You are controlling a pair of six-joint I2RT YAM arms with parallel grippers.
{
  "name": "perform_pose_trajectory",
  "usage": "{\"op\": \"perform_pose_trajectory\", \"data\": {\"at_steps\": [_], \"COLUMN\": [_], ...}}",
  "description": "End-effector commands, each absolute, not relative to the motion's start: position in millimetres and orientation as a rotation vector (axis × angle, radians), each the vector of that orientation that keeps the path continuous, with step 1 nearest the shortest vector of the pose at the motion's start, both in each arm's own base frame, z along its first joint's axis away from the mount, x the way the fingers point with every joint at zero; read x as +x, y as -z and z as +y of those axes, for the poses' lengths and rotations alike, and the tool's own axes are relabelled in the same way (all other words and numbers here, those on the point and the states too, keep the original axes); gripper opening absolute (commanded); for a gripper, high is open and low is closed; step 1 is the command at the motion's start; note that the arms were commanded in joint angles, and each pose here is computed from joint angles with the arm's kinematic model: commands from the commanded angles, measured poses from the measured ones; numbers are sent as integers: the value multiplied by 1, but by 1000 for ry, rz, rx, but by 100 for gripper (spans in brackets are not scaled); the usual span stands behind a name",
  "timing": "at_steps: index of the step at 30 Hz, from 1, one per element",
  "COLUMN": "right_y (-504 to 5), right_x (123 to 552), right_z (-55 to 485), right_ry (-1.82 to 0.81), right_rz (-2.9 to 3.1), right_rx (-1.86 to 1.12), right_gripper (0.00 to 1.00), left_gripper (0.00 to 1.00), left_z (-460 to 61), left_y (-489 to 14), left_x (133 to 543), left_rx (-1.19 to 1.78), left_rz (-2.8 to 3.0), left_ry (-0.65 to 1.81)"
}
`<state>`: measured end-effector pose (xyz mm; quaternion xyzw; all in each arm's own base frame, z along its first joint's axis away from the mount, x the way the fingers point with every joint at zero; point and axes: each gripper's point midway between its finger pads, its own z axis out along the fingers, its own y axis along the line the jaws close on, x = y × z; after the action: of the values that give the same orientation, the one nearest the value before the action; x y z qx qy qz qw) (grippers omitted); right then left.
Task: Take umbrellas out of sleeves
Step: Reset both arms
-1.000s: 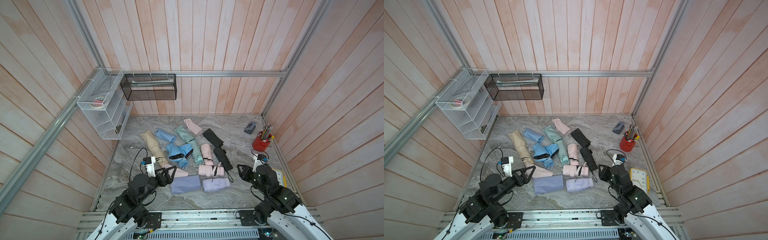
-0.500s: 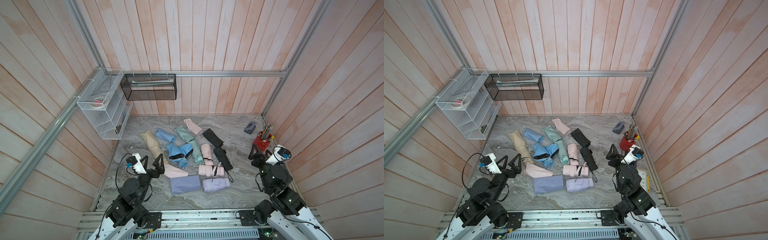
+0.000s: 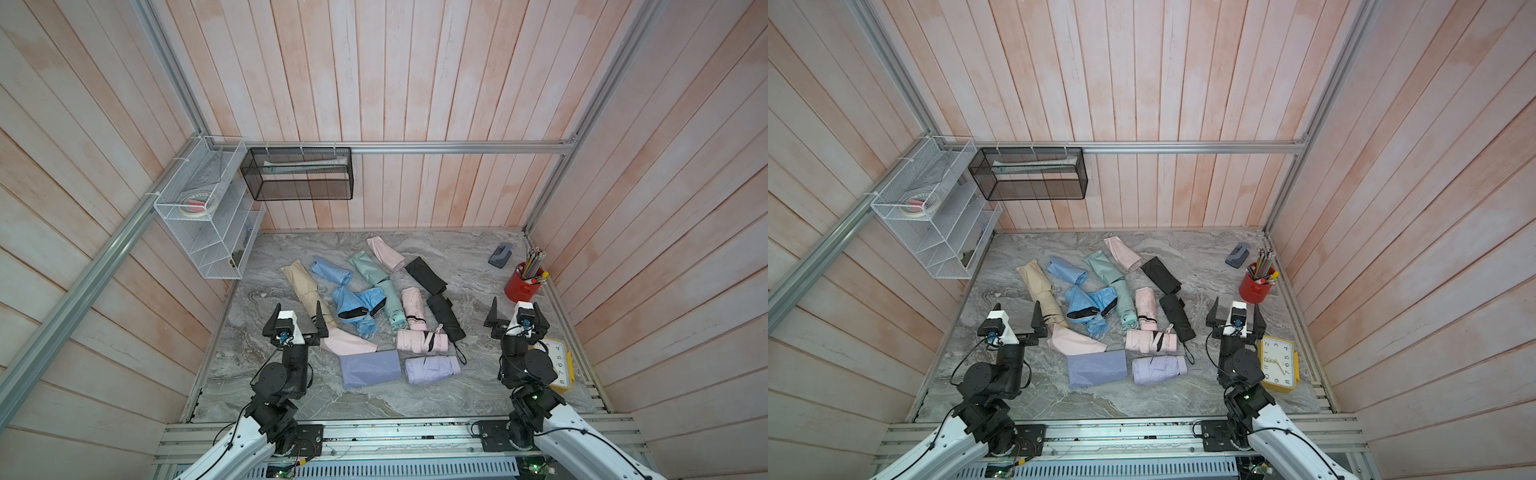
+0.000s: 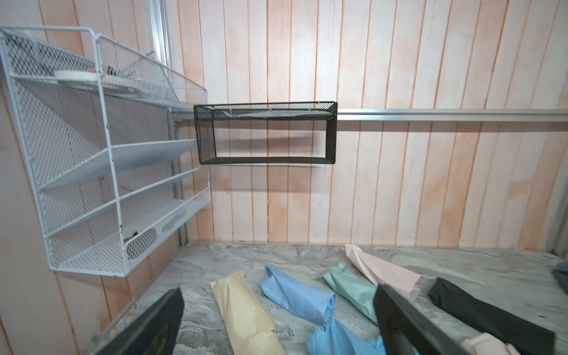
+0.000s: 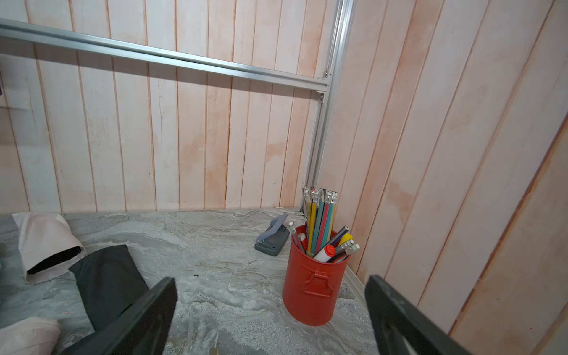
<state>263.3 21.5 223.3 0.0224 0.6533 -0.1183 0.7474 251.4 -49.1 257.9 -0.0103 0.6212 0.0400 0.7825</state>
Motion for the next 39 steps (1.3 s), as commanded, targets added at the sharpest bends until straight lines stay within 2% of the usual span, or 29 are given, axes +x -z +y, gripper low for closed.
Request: {"op": "perform_pose_trajectory", "data": {"at_steps": [1, 7, 19, 25, 39], "right_y": [-229, -199, -184, -179, -157], "right_x": [261, 275, 291, 288, 315], "right_z": [21, -11, -20, -21, -10], "right_ry": [228, 187, 206, 198, 191], "right_rz": [1312, 1375, 1395, 1388, 1464], "right_rx": [1, 136, 139, 154, 89], "right_gripper": [98, 98, 98, 98, 98], "left_gripper": [100, 100, 100, 100, 100], "left_z": [-34, -22, -14, -9, 12], "left_y": [-267, -241, -200, -196, -183], "left_x": [251, 262, 289, 293, 299], "left_rx": [-34, -54, -57, -66, -165], "left_rz": [1256, 1249, 1344, 1356, 1383], "left_ry": [-195, -201, -274, -261, -201]}}
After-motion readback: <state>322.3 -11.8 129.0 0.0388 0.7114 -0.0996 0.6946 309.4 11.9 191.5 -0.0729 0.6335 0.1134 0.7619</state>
